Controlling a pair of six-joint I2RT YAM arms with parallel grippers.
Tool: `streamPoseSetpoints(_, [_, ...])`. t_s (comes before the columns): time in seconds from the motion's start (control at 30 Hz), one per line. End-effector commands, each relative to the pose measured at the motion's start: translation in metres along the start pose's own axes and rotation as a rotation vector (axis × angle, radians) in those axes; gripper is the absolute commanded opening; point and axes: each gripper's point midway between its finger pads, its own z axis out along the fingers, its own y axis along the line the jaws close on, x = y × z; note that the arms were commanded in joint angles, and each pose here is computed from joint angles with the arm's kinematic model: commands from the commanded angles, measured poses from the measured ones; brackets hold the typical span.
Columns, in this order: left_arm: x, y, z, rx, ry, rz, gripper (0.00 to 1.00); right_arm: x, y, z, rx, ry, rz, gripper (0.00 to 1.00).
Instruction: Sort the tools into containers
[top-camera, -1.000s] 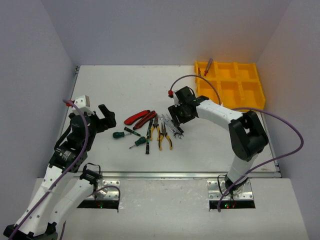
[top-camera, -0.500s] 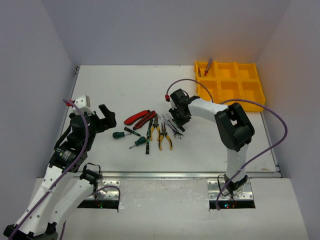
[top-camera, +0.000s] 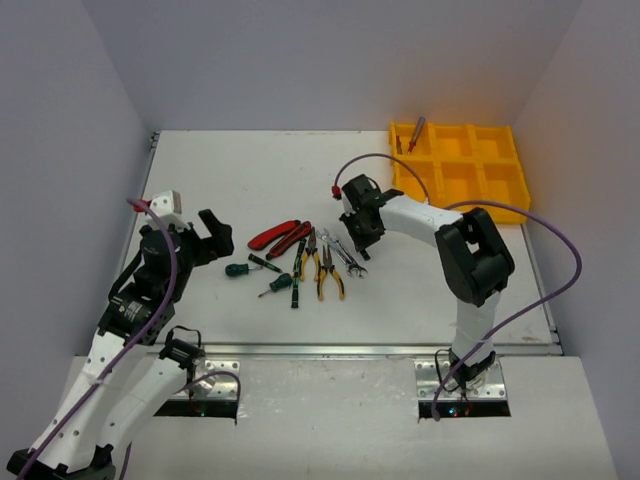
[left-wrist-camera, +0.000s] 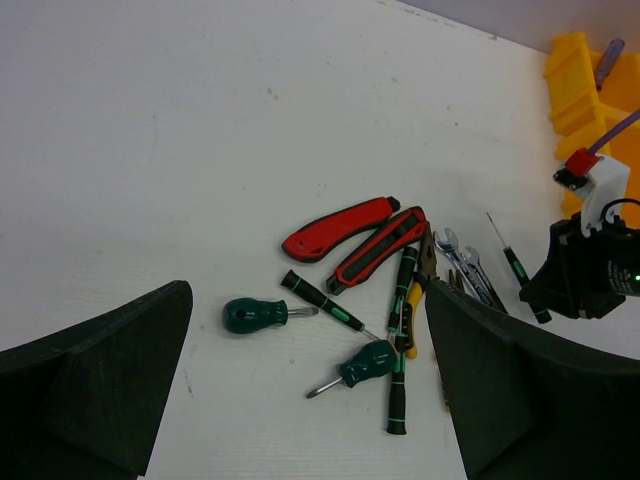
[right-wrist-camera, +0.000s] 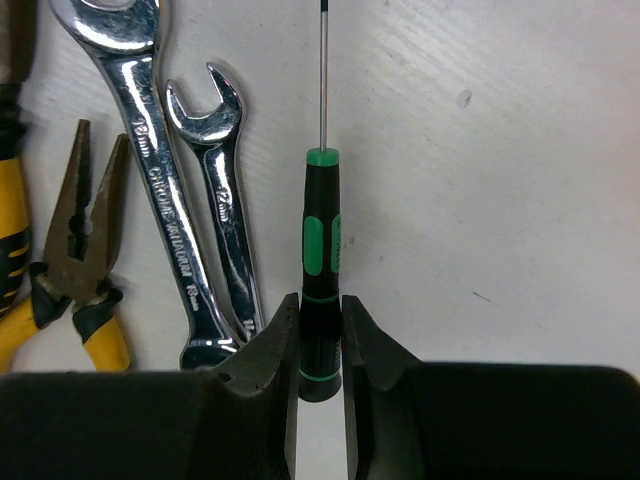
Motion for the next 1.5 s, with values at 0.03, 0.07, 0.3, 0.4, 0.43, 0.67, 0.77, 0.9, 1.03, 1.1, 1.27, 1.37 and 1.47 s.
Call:
streamPoseSetpoints(0.03, [-0.011,-0.009,-0.002,0.043,-0.047,-0.007,1.0,-0.081,-0.041,-0.086,0.102,-0.294,0.062,0.0])
streamPoseSetpoints(0.07, [-0.012,-0.009,-0.003,0.044,-0.05,-0.008,1.0,-0.087,-0.055,-0.093,0.112,-0.314,0.1,0.0])
streamPoseSetpoints(0.3, [-0.014,-0.011,-0.005,0.063,-0.061,-0.012,1.0,-0.108,-0.157,-0.116,0.238,-0.415,0.234,0.0])
streamPoseSetpoints(0.4, [-0.013,-0.013,-0.005,0.07,-0.058,-0.011,1.0,-0.125,-0.195,-0.11,0.304,-0.436,0.208,0.02])
streamPoseSetpoints(0.43, [-0.014,-0.013,-0.006,0.071,-0.061,-0.011,1.0,-0.127,-0.201,-0.103,0.296,-0.432,0.204,0.02])
streamPoseSetpoints(0.67, [-0.015,-0.012,-0.008,0.074,-0.069,-0.012,1.0,-0.117,-0.227,-0.063,0.308,-0.365,0.169,0.08])
streamPoseSetpoints(0.77, [-0.015,-0.013,-0.008,0.076,-0.068,-0.012,1.0,-0.105,-0.232,-0.051,0.327,-0.351,0.181,0.13])
streamPoseSetpoints(0.9, [-0.015,-0.013,-0.007,0.075,-0.066,-0.011,1.0,-0.093,-0.241,-0.044,0.357,-0.318,0.202,0.19])
streamPoseSetpoints(1.03, [-0.014,-0.013,-0.007,0.076,-0.065,-0.01,1.0,-0.093,-0.244,-0.055,0.384,-0.323,0.222,0.57])
streamPoseSetpoints(1.1, [-0.013,-0.013,-0.006,0.074,-0.061,-0.009,1.0,-0.096,-0.242,-0.064,0.376,-0.337,0.234,0.62])
streamPoseSetpoints(1.27, [-0.012,-0.012,-0.005,0.067,-0.055,-0.006,1.0,-0.112,-0.216,-0.104,0.284,-0.427,0.311,0.69])
streamPoseSetpoints(1.37, [-0.013,-0.012,-0.004,0.062,-0.056,-0.006,1.0,-0.115,-0.176,-0.119,0.197,-0.464,0.305,0.69])
streamPoseSetpoints(1.47, [-0.011,-0.01,-0.002,0.048,-0.048,-0.003,1.0,-0.107,-0.098,-0.129,0.1,-0.481,0.233,0.69])
